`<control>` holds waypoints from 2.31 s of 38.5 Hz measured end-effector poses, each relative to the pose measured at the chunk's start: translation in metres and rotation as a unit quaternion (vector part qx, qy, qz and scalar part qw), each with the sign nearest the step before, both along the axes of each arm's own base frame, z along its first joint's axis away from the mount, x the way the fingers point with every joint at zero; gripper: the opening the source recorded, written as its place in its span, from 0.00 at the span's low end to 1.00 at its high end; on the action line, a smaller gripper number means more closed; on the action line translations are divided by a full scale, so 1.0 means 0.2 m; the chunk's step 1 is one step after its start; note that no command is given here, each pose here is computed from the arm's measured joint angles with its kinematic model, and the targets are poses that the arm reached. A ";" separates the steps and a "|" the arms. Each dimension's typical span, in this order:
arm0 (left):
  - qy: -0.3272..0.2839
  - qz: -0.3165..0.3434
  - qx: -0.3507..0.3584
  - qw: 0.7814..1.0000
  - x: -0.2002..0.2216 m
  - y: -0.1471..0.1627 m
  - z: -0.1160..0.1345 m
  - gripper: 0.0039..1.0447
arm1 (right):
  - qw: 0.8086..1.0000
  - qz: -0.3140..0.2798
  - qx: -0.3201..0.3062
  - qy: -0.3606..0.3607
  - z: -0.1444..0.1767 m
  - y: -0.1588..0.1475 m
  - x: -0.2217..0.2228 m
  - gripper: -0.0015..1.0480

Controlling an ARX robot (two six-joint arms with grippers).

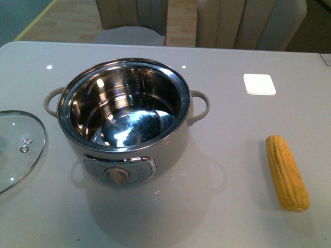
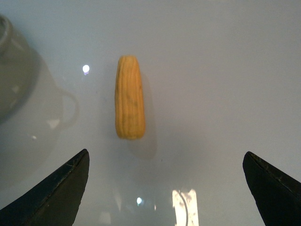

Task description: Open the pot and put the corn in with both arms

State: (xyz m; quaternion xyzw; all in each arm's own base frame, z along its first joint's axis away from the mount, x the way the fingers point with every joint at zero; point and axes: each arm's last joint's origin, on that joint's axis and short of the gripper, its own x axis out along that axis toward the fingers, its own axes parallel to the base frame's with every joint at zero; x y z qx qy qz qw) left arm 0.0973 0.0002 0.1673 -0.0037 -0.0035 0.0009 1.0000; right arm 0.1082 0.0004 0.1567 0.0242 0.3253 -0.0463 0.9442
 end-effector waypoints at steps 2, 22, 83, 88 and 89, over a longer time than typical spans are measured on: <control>0.000 0.000 0.000 1.000 0.00 0.00 0.00 0.94 | 1.000 0.004 -0.001 0.016 -0.02 0.01 0.03 0.92; 0.000 0.000 0.000 1.000 0.00 0.00 0.00 0.94 | 0.991 0.098 -0.036 0.082 -0.41 0.12 0.63 0.92; 0.000 0.000 0.000 1.000 0.00 0.00 0.00 0.94 | 0.979 0.156 0.124 0.041 -0.03 0.25 0.89 0.23; 0.000 0.000 0.000 1.000 0.00 0.00 0.00 0.94 | 0.972 0.178 0.153 0.011 0.09 0.37 0.96 0.22; 0.000 0.000 0.000 1.000 0.00 0.00 0.00 0.94 | 0.971 0.181 0.157 0.011 0.10 0.39 0.96 0.22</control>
